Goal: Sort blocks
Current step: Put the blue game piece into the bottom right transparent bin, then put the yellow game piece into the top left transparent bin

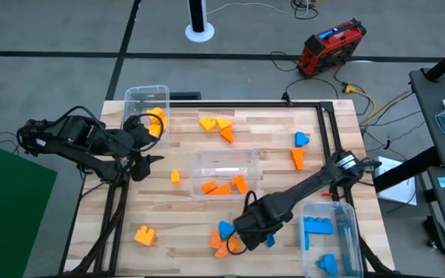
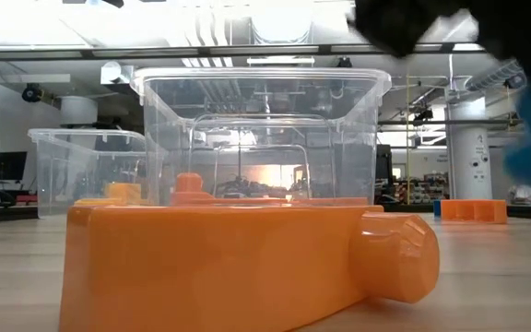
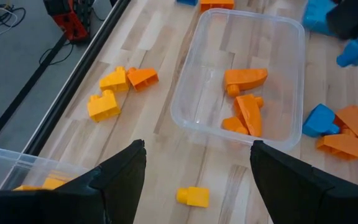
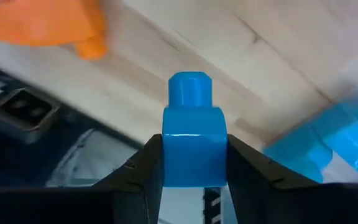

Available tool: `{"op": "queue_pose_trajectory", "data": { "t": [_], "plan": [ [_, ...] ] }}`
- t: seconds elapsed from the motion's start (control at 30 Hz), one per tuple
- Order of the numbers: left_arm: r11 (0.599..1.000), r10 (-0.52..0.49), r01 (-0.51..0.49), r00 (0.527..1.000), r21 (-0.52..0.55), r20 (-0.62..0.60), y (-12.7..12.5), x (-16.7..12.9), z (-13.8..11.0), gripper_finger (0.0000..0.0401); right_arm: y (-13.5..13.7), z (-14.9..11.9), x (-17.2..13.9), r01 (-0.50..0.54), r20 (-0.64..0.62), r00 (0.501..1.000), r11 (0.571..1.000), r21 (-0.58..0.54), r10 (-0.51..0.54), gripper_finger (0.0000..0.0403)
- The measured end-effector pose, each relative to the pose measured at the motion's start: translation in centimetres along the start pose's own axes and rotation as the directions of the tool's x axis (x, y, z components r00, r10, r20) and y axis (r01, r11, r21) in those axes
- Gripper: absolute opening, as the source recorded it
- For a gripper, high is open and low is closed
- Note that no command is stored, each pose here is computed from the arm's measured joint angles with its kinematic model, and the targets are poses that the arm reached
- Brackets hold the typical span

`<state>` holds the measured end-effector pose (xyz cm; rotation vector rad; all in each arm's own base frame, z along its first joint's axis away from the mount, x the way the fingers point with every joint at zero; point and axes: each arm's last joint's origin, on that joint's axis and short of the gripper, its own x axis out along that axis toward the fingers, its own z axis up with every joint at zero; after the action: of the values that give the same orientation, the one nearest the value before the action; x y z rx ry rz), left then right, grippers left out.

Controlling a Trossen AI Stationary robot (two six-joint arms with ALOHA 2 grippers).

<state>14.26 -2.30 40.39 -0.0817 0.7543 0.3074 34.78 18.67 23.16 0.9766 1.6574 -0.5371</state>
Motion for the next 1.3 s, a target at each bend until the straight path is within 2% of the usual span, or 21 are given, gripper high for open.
{"op": "queue_pose_trajectory", "data": {
  "t": [0.17,0.4,0.6,0.7,0.87,1.1,1.3],
  "plan": [
    [1.0,-0.001,0.001,1.0,-0.001,0.003,0.0,0.0,0.0,0.0263,-0.3,-2.4,-4.9,-0.07,0.026,0.997,0.998,-0.003,0.07,0.0129],
    [1.0,-0.001,0.001,1.0,-0.013,0.002,-0.1,0.2,0.1,0.0263,-3.6,-7.3,-10.9,-0.012,0.008,1.0,0.994,-0.109,0.013,0.0132],
    [0.995,-0.002,0.003,1.0,-0.103,0.004,-0.2,0.2,0.2,0.0263,-6.6,-10.3,-14.1,-0.097,-0.004,0.995,0.985,-0.14,0.098,0.0133],
    [0.985,-0.003,0.004,1.0,-0.172,0.005,-0.2,0.2,0.2,0.0263,-7.8,-11.6,-14.1,-0.093,-0.011,0.996,0.979,-0.181,0.092,0.0133],
    [0.97,-0.005,0.006,1.0,-0.244,0.004,-0.2,0.2,0.2,0.0263,-9.9,-13.4,-12.9,-0.03,-0.029,0.999,0.975,-0.219,0.024,0.0148],
    [0.947,-0.004,0.004,1.0,-0.322,0.001,-0.3,0.4,0.3,0.0263,-11.4,-14.0,-10.4,0.077,-0.018,0.996,0.973,-0.216,-0.083,0.021],
    [0.921,-0.001,-0.002,1.0,-0.391,-0.008,-0.5,0.7,0.4,0.0263,-11.5,-13.3,-10.3,0.087,0.04,0.996,0.97,-0.228,-0.08,0.0248]
  ]
}}
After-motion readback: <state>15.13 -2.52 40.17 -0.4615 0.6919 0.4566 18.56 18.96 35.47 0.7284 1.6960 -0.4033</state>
